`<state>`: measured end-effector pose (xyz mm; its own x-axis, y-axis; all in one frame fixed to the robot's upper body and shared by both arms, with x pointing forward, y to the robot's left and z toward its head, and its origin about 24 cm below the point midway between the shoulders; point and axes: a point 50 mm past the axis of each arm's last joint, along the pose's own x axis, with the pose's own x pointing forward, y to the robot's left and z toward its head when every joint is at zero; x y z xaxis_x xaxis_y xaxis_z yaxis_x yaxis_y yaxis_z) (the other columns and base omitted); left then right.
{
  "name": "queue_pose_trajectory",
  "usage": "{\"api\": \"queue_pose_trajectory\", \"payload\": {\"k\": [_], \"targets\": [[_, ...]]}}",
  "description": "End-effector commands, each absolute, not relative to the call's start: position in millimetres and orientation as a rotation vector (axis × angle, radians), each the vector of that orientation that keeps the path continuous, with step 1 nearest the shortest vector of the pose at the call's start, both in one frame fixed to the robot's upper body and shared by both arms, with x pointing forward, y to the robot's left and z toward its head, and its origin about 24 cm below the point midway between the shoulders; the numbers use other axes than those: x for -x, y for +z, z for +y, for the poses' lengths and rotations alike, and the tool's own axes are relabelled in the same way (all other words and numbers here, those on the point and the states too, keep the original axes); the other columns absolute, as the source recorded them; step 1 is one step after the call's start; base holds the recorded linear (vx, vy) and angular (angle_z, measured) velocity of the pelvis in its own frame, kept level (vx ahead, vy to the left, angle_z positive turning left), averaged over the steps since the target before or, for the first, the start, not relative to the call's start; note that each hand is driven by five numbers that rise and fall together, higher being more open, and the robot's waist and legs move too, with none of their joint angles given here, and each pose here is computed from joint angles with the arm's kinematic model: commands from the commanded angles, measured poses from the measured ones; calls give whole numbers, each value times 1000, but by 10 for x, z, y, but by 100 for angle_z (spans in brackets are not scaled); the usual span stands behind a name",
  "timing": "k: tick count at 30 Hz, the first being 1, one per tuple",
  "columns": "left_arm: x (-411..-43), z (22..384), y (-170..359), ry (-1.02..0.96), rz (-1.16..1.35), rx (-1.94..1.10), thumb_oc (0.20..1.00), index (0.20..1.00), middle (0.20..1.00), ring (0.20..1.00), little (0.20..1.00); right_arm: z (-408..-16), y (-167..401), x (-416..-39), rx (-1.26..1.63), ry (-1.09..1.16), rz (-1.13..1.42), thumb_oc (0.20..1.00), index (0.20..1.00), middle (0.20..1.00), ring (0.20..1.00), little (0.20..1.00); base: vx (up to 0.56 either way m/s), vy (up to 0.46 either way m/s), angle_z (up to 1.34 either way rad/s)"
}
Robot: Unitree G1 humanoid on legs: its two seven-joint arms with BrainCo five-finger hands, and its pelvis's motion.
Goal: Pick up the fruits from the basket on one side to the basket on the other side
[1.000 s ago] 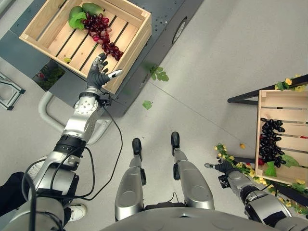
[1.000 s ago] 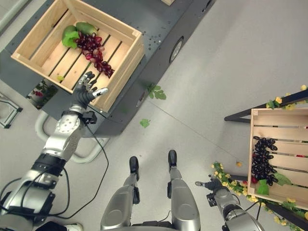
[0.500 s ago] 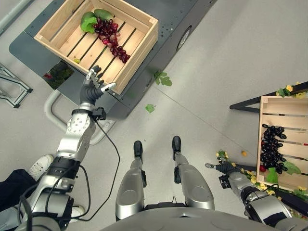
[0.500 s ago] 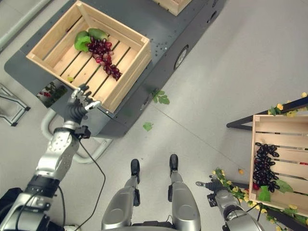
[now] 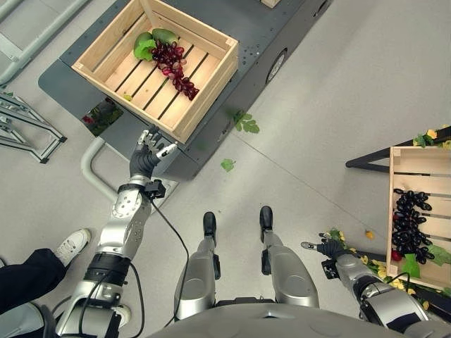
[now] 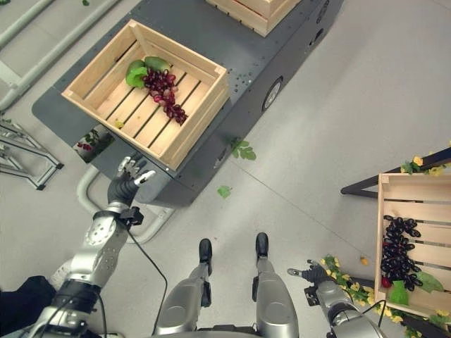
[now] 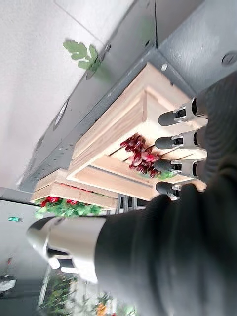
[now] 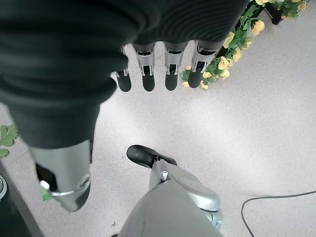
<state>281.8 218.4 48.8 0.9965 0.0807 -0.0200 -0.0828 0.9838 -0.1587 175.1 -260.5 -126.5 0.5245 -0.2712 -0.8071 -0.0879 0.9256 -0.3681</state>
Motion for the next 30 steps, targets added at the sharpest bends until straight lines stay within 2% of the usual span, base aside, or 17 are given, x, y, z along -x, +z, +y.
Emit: {"api": "queue_pose_trajectory", "payload": {"k": [1,6,17,18,30], "targets": [[-2760,2376,435,148,20,112,1000,1000,1000,1000,1000,-2571,-1328,-1634,380,-120,1050,1000,1000,1000,1000,1000,0,0,0],[-2690,2408,76,216,172,95,1000,1000,1000,1000,1000,-2568,-1332,-1627,380,-131,1050,1000,1000,1000,1000,1000,3,10,1],[-2467,2356,-601,239,504,-32,1000,1000,1000,1000,1000,-2524,-1345,-1630,395,-126,1054,1000,1000,1000,1000,1000,21,47,2],[-2362,2379,-774,268,605,-61,1000,1000,1000,1000,1000,-2509,-1352,-1626,400,-121,1058,1000,1000,1000,1000,1000,18,48,1],[-1847,2363,-1287,264,975,-165,1000,1000,1000,1000,1000,-2400,-1402,-1595,399,-80,1091,1000,1000,1000,1000,1000,32,49,-1]]}}
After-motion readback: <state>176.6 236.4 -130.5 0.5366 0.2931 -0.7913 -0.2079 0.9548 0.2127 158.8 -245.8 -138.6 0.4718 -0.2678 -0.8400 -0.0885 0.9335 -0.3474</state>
